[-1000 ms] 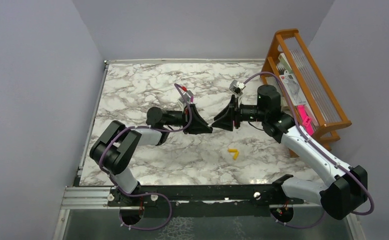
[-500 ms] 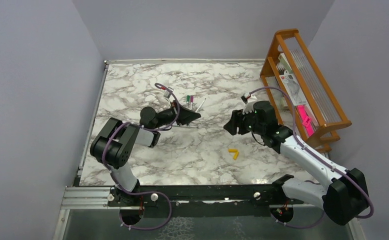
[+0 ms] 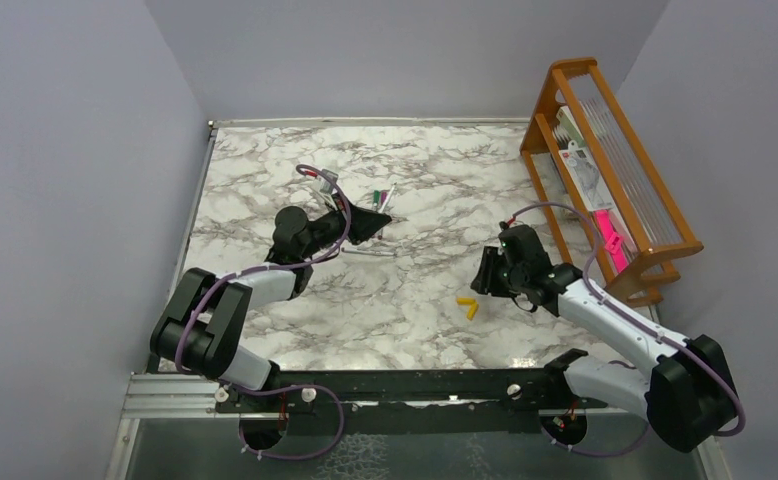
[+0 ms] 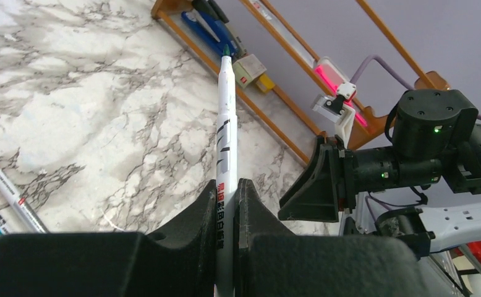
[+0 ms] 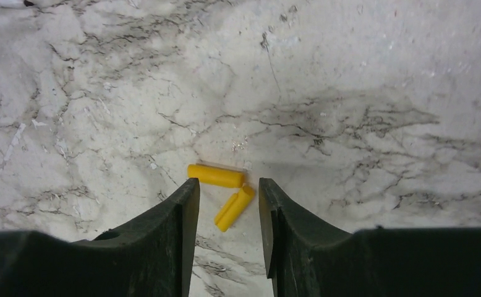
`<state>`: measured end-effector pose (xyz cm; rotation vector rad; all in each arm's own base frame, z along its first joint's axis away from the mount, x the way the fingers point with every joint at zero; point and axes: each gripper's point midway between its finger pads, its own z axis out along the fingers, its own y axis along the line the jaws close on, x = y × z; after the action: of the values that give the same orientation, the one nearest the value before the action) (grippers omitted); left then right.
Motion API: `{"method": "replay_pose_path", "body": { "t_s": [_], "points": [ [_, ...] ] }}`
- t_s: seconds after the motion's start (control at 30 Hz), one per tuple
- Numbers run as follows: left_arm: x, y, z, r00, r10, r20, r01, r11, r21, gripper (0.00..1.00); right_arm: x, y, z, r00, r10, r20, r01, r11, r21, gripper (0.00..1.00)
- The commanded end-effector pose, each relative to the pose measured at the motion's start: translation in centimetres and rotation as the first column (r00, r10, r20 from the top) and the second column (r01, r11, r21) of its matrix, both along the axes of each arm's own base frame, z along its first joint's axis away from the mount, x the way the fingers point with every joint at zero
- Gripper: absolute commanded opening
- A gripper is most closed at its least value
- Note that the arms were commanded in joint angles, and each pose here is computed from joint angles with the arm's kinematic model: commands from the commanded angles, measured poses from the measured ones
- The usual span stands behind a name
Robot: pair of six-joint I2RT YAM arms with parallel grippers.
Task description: Insert the pens into the pen caps
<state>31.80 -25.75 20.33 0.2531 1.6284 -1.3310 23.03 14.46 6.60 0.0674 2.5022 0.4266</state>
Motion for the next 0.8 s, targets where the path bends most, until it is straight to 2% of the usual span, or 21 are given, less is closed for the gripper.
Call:
{"method": "replay_pose_path", "body": {
  "t_s": [0.0,0.1,0.2,0.27,0.37,0.43,0.6,0.77],
  "points": [
    [0.2,0.4,-0.8,0.999,0.032,0.004,-0.033,0.999,0.035,0.00,-1.2,-0.8,-1.2,0.997,-0.056,-0.051,0.056,0.998,-0.006,0.32],
    [0.3,0.1,-0.9,1.000,0.023,-0.007,-0.022,0.999,0.030,0.00,-1.1,0.2,-0.9,0.998,-0.031,-0.047,0.034,0.998,0.045,0.16],
    [0.3,0.0,-1.1,1.000,0.017,-0.018,-0.017,0.999,0.030,0.00,-1.0,2.0,-0.5,0.997,0.076,-0.012,-0.074,0.991,0.108,0.13],
    [0.2,0.1,-1.2,1.000,0.018,-0.019,-0.018,0.999,0.032,0.00,-0.9,2.6,-0.2,0.990,0.140,0.025,-0.142,0.983,0.119,0.19],
    [0.1,0.2,-1.3,1.000,0.021,-0.017,-0.020,0.999,0.035,0.00,-0.6,2.6,0.4,0.978,0.192,0.084,-0.199,0.976,0.091,0.44],
    [0.1,0.2,-1.3,1.000,0.023,-0.015,-0.022,0.999,0.036,0.00,-0.4,2.1,0.4,0.975,0.202,0.092,-0.208,0.977,0.052,0.54],
    [0.4,0.0,-1.8,0.999,0.018,-0.031,-0.017,0.999,0.038,0.00,-0.2,1.9,-0.8,0.973,0.227,0.051,-0.227,0.974,0.010,0.56],
    [0.4,-0.1,-2.2,0.999,0.014,-0.042,-0.012,0.999,0.042,0.00,-0.5,2.5,-1.7,0.969,0.245,0.029,-0.246,0.969,0.016,0.48]
  ]
}}
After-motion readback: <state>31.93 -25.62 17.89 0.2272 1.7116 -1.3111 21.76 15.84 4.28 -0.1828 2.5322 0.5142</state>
